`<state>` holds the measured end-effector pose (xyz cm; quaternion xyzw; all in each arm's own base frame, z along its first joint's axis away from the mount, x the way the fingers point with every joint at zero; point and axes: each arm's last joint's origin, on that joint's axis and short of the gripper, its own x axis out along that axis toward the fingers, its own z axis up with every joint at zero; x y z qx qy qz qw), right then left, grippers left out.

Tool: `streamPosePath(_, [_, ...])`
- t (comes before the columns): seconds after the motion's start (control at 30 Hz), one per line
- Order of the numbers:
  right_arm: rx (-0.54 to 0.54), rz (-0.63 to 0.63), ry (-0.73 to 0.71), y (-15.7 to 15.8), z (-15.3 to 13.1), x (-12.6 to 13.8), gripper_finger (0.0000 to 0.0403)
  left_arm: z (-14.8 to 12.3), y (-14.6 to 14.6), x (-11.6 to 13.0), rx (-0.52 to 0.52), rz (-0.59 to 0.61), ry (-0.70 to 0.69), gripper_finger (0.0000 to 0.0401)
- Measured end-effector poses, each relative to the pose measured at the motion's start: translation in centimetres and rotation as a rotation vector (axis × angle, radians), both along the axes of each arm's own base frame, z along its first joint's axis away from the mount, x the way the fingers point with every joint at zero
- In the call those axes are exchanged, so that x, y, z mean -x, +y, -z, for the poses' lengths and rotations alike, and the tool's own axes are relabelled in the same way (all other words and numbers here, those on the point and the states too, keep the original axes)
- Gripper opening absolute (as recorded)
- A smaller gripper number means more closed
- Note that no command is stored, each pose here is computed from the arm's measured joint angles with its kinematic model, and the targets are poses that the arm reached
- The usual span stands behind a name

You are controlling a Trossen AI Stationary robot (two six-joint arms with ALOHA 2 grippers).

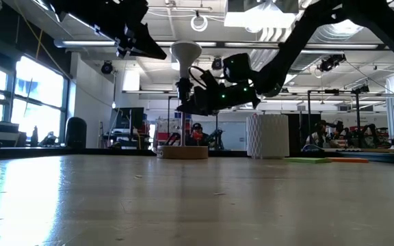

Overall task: Screw lightbulb
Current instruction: Remove the white lightbulb from the brown lamp

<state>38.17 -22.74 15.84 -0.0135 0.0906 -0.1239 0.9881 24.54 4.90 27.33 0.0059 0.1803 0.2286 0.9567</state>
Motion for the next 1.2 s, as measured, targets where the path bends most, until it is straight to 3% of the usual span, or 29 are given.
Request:
streamPosePath(0.13, [0.001,-0.012,0.007,0.1,0.0,-0.5,0.0129,0.0,0.0,0.0,0.004,-0.001,-0.001,0.0])
streamPosePath(0.37, [-0.018,-0.019,0.02,0.2,0.1,-0.5,0.0031,0.1,-0.3,-0.1,0.008,0.012,0.002,0.0])
streamPosePath(0.63, [-0.048,-0.045,0.023,1.5,0.2,-1.2,0.0031,0.1,-1.3,0.0,-0.018,-0.022,0.022,0.0])
streamPosePath(1.2, [-0.086,-0.22,0.074,9.3,-0.1,-1.2,0.003,-1.7,-2.9,2.6,-0.043,-0.061,-0.008,0.0])
